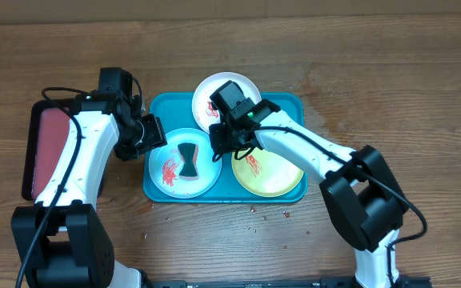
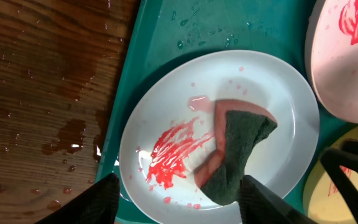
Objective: Clean dirty plates on tray and stack at the side
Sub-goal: 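Reach the right gripper to the light-blue plate rim and grip it, then scrub the light-blue plate with the sponge while the right gripper holds it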
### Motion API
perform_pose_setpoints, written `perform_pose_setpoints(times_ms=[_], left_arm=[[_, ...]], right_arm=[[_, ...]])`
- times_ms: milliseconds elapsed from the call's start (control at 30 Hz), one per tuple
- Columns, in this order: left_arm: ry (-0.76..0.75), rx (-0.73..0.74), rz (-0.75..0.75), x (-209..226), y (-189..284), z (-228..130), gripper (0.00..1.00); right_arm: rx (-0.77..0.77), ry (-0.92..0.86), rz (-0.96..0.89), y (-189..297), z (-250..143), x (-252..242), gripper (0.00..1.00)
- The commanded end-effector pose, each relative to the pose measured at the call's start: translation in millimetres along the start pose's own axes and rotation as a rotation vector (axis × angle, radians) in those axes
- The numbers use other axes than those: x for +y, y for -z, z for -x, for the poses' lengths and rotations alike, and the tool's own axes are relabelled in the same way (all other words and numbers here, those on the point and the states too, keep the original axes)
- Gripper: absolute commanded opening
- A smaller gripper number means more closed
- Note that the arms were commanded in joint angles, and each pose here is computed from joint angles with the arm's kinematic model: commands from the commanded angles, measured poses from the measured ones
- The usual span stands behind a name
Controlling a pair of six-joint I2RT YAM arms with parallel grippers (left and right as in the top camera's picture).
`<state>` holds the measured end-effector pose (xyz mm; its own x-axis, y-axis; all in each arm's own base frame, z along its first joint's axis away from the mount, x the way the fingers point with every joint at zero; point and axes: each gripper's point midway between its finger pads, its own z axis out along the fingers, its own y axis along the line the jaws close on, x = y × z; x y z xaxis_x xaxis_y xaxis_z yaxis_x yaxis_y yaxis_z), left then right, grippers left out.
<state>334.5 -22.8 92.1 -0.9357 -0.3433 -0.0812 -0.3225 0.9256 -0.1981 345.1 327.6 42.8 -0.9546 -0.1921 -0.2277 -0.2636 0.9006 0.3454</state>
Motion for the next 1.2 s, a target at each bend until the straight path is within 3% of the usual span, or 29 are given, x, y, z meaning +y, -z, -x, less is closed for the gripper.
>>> perform_pose_setpoints(times_ms=[0, 267, 367, 633, 733, 1167], left_arm=[[-0.011, -0.008, -0.024, -5.8, 5.3, -0.2, 0.61], [-0.066, 0.007, -0.056, -20.4, 0.1, -5.7, 0.57], [-0.092, 0.004, -0.06, -28.7, -2.4, -7.3, 0.51], [-0.133, -0.002, -0.068, -42.2, -12.0, -9.9, 0.53], [-0.139, 0.012, -0.068, -43.7, -25.4, -12.3, 0.45], [-0.171, 0.137, -0.1, -58.2, -76.4, -35.0, 0.4]], right_arm=[[-0.001, -0.005, -0.013, -8.8, 3.1, -0.6, 0.36], [-0.002, -0.005, -0.012, -19.6, -3.1, -6.6, 0.36], [0.004, -0.006, -0.015, -24.1, -7.9, -10.2, 0.36], [0.01, -0.008, -0.019, -26.0, -10.4, -12.1, 0.29], [0.007, -0.007, -0.017, -26.7, -9.6, -11.7, 0.21], [0.001, -0.006, -0.014, -26.7, -8.1, -11.0, 0.21]])
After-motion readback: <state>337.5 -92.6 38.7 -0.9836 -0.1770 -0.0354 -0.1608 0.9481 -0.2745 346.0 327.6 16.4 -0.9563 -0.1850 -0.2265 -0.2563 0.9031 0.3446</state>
